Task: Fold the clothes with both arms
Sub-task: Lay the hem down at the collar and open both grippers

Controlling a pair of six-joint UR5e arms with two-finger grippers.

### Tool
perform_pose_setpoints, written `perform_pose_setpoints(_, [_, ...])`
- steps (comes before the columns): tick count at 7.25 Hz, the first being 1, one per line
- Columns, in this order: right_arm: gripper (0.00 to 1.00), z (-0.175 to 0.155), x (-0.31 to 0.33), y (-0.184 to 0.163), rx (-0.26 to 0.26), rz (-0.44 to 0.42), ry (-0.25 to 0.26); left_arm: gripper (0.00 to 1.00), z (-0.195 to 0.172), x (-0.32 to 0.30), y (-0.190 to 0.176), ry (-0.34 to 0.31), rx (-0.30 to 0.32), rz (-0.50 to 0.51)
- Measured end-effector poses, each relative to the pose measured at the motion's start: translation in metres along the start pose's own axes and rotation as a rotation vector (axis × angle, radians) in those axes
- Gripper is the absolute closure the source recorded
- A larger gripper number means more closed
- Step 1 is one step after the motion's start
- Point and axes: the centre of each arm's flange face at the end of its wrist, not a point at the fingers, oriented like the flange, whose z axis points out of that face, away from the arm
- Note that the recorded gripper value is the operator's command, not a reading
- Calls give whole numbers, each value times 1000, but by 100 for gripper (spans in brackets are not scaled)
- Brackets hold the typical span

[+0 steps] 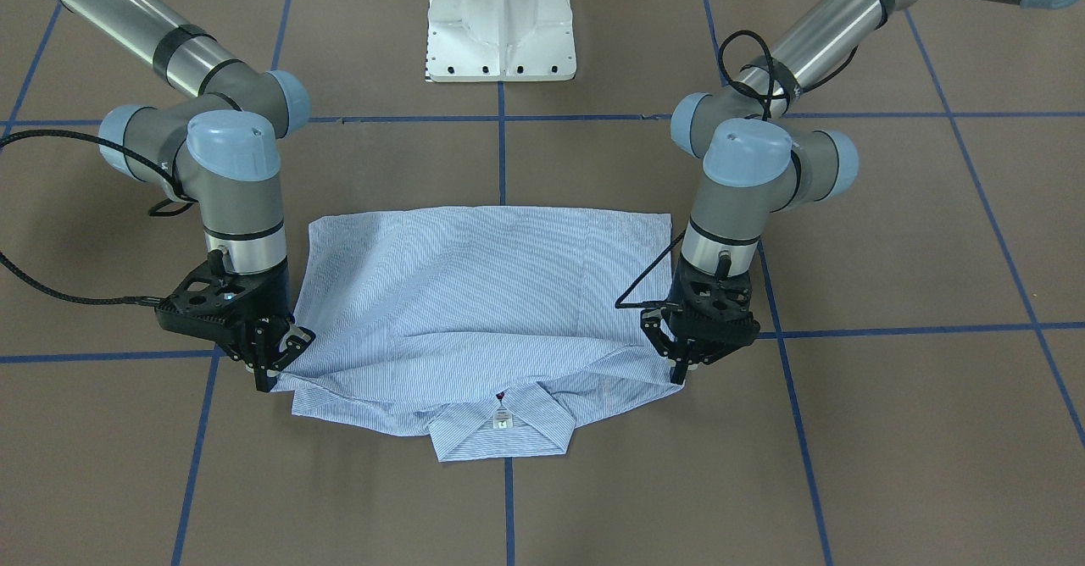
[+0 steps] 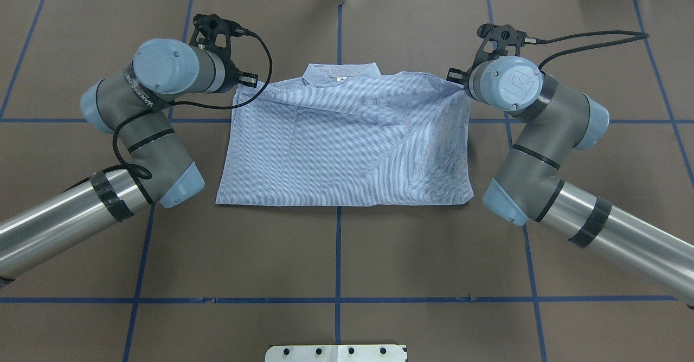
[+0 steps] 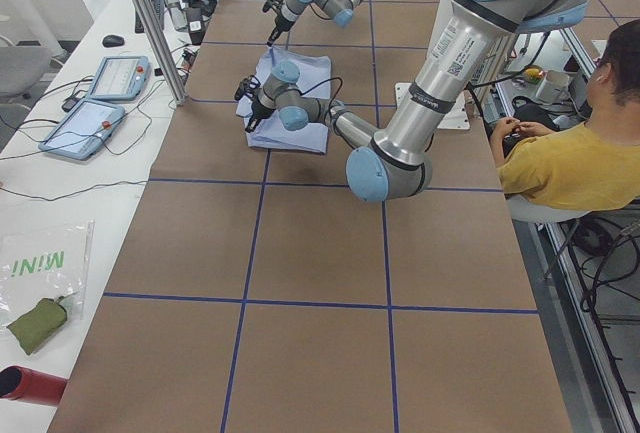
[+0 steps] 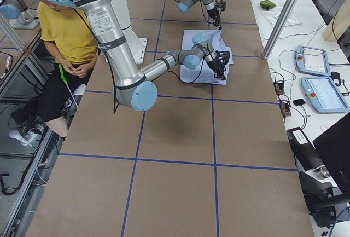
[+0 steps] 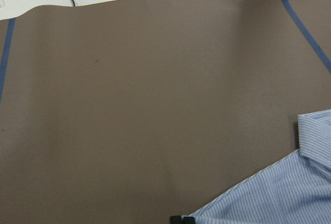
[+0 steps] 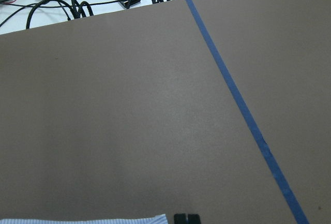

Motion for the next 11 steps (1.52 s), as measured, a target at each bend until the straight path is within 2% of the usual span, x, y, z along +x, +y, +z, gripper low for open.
perform_pose_setpoints(3, [100,-14,-22,-10,13,8,-50,100,-19,-20,-25,80,-28,13])
perform_pose_setpoints(6, [100,-41,-29,-32,8,33,-163,100,-35,-30,-40,119,-34,31])
perform_pose_setpoints(7, [100,-51,-28,-39,5,38,-185,100,-38,-31,-41,122,-33,33])
perform_pose_setpoints(9, [100,-42,-17,-37,-6,34,-166,100,-35,-36,-38,114,-38,33])
perform_pose_setpoints(10, [100,-32,-10,-34,-13,27,-146,92,-32,-38,-36,108,-42,32])
perform_pose_setpoints(11, [31,-25,-5,-32,-18,18,-132,1,-30,-40,-35,103,-45,32])
